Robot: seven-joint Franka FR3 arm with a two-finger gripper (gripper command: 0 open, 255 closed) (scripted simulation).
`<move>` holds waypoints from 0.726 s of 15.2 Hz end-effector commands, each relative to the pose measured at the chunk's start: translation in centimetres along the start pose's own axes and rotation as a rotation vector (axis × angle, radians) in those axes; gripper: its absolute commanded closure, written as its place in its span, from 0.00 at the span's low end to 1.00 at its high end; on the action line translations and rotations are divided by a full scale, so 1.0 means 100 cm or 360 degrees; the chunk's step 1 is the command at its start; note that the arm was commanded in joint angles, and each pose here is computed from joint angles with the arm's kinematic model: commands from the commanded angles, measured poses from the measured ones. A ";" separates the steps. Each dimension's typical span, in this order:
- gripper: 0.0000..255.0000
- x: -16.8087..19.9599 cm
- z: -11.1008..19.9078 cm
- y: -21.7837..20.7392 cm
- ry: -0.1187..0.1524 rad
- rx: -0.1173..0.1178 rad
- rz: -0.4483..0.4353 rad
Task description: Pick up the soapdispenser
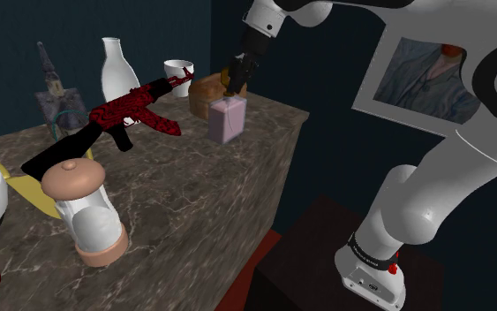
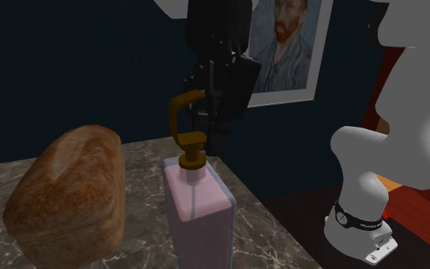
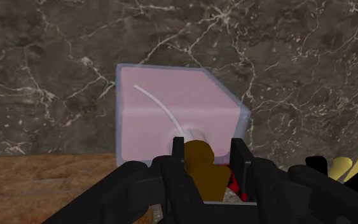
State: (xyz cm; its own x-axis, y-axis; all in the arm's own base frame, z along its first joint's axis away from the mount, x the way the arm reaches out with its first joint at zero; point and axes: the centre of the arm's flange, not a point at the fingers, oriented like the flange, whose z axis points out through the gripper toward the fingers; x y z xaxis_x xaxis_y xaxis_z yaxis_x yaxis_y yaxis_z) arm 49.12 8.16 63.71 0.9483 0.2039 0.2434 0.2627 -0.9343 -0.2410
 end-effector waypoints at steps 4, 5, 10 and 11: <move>1.00 0.002 -0.003 0.000 -0.0007 0.0000 0.0000; 1.00 0.003 -0.008 -0.002 -0.0007 0.0000 0.0000; 1.00 0.009 -0.032 -0.008 -0.0007 0.0000 0.0000; 1.00 0.011 -0.037 -0.009 -0.0007 0.0000 0.0000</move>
State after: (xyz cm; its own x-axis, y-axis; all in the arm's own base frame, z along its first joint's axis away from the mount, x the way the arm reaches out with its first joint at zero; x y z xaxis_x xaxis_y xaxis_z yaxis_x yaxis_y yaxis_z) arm 49.27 8.32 67.17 0.9491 0.2050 0.2393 0.2626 -0.9343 -0.2412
